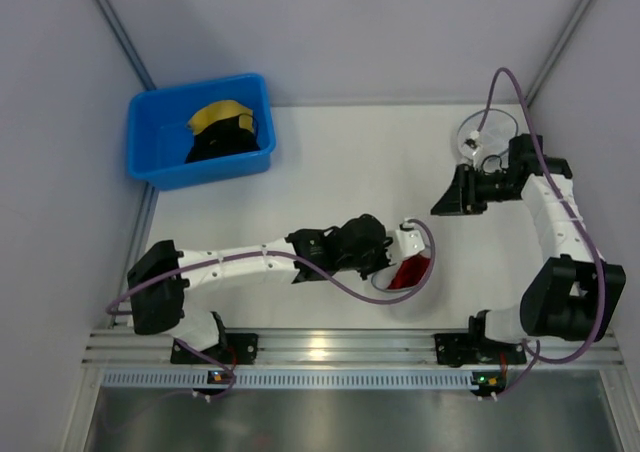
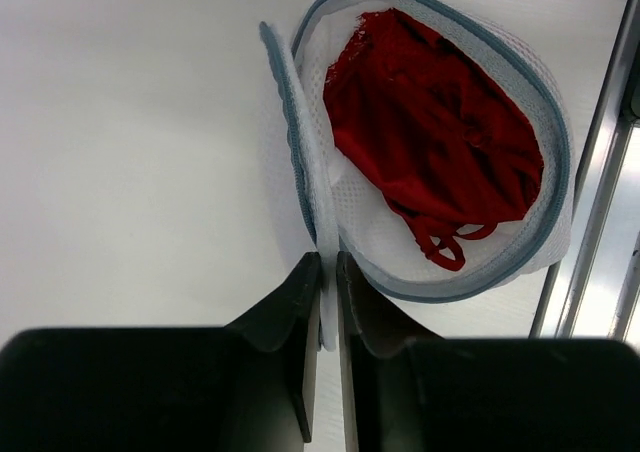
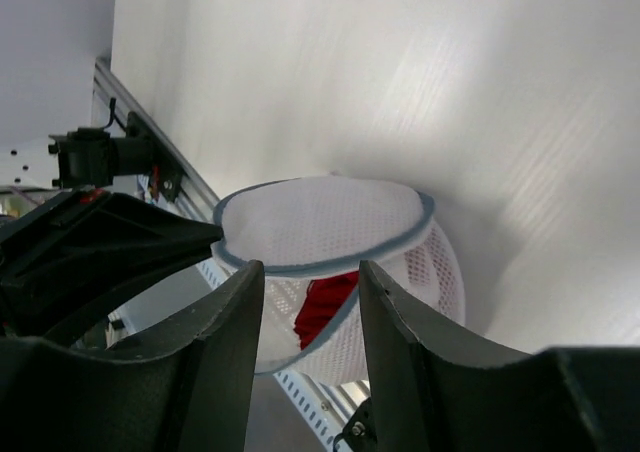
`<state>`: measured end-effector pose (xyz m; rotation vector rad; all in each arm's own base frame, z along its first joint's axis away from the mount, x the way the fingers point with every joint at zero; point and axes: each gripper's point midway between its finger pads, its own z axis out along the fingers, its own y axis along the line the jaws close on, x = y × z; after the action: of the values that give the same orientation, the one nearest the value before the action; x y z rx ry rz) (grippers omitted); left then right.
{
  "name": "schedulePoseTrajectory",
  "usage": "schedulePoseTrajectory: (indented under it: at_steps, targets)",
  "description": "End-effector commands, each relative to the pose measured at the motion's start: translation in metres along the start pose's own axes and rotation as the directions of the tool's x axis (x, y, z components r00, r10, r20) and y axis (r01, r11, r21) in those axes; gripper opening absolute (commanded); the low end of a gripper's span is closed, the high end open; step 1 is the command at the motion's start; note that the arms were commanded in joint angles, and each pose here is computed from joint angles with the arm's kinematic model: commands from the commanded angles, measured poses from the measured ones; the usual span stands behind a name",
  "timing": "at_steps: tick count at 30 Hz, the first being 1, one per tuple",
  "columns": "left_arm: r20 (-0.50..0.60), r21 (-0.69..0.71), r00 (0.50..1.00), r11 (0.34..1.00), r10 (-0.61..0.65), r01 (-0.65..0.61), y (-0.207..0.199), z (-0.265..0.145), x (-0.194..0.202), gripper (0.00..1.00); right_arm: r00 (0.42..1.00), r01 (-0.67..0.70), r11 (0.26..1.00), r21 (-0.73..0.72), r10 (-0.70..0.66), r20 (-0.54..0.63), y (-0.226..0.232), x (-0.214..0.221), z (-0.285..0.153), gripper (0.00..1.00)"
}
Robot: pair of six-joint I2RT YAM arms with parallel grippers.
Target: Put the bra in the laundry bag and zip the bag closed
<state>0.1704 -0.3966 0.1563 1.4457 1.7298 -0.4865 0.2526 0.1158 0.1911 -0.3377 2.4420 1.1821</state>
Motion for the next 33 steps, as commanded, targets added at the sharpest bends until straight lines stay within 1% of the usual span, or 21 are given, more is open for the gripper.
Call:
schedulePoseTrajectory:
  at_steps: [1,2,5,6,8,12,15,16,18,19,20,22,23,24,25,26,27,29,31,32,33]
  targets:
    - [0.069,0.05,0.998,0.999,-0.002,-0.002,-0.011,0.003,-0.027,0.18,0.999,0.028,0.999,0.043,-0.03,0.043,-0.01,-0.008,-0.025,0.43]
    - [0.075,0.054,0.997,0.999,-0.002,-0.002,-0.014,0.003,-0.031,0.22,0.998,0.032,0.998,0.053,-0.035,0.046,-0.014,-0.009,-0.027,0.43]
    - [0.086,0.079,0.996,0.997,-0.023,0.016,-0.027,0.005,-0.046,0.3,0.999,0.035,0.996,0.078,-0.038,0.034,-0.021,-0.008,-0.028,0.44]
    - [0.092,0.131,0.995,0.991,-0.04,0.028,-0.039,0.004,-0.051,0.35,0.999,0.036,0.996,0.086,-0.038,0.026,-0.023,-0.007,-0.028,0.44]
    - [0.092,0.162,0.995,0.986,-0.045,0.03,-0.047,0.002,-0.057,0.38,0.999,0.036,0.995,0.096,-0.038,0.018,-0.027,-0.005,-0.027,0.44]
    - [0.123,0.226,0.992,0.974,-0.008,-0.021,-0.061,-0.012,-0.059,0.48,0.999,0.04,0.994,0.106,-0.041,0.014,-0.032,-0.004,-0.027,0.44]
    - [0.191,0.275,0.982,0.96,0.002,-0.056,-0.067,-0.034,-0.074,0.51,0.998,0.054,0.993,0.108,-0.056,0.013,-0.033,-0.004,-0.028,0.43]
    - [0.227,0.338,0.974,0.938,-0.007,-0.072,-0.077,-0.047,-0.083,0.57,0.998,0.059,0.992,0.109,-0.061,0.015,-0.034,-0.005,-0.028,0.44]
    - [0.245,0.378,0.969,0.919,0.018,-0.112,-0.093,-0.051,-0.087,0.58,0.997,0.069,0.991,0.115,-0.073,0.032,-0.037,-0.011,-0.027,0.44]
    - [0.236,0.384,0.971,0.914,0.038,-0.129,-0.101,-0.05,-0.086,0.57,0.996,0.072,0.99,0.119,-0.077,0.038,-0.038,-0.014,-0.027,0.44]
    - [0.22,0.422,0.973,0.893,0.067,-0.157,-0.122,-0.051,-0.081,0.57,0.996,0.07,0.99,0.124,-0.075,0.043,-0.04,-0.017,-0.026,0.44]
    - [0.157,0.448,0.985,0.885,0.066,-0.13,-0.136,-0.034,-0.072,0.54,0.995,0.077,0.988,0.134,-0.084,0.051,-0.042,-0.024,-0.028,0.44]
    - [0.11,0.447,0.993,0.89,0.038,-0.084,-0.138,-0.026,-0.066,0.54,0.995,0.078,0.987,0.14,-0.086,0.052,-0.043,-0.026,-0.029,0.45]
    - [0.025,0.449,0.999,0.892,0.042,-0.049,-0.142,-0.011,-0.047,0.53,0.994,0.083,0.986,0.145,-0.092,0.06,-0.044,-0.03,-0.029,0.45]
    - [0.005,0.445,1.0,0.895,0.026,-0.026,-0.142,-0.006,-0.048,0.51,0.992,0.09,0.984,0.152,-0.102,0.072,-0.043,-0.035,-0.032,0.45]
    - [-0.035,0.444,0.999,0.895,-0.024,0.037,-0.143,-0.001,-0.044,0.5,0.991,0.094,0.983,0.157,-0.107,0.076,-0.044,-0.037,-0.032,0.46]
    - [-0.065,0.437,0.997,0.897,-0.049,0.072,-0.141,0.006,-0.038,0.49,0.988,0.109,0.981,0.163,-0.125,0.093,-0.045,-0.043,-0.032,0.46]
    - [-0.091,0.408,0.992,0.905,-0.09,0.119,-0.132,0.015,-0.036,0.49,0.985,0.113,0.981,0.157,-0.132,0.114,-0.042,-0.05,-0.034,0.46]
    - [-0.115,0.389,0.988,0.911,-0.1,0.138,-0.124,0.023,-0.028,0.47,0.983,0.114,0.982,0.153,-0.134,0.127,-0.043,-0.057,-0.033,0.46]
    - [-0.142,0.365,0.98,0.912,-0.141,0.184,-0.112,0.025,-0.02,0.47,0.984,0.109,0.984,0.139,-0.127,0.126,-0.044,-0.058,-0.031,0.46]
    - [-0.148,0.357,0.978,0.914,-0.146,0.191,-0.106,0.026,-0.016,0.47,0.984,0.107,0.986,0.13,-0.123,0.127,-0.044,-0.058,-0.03,0.46]
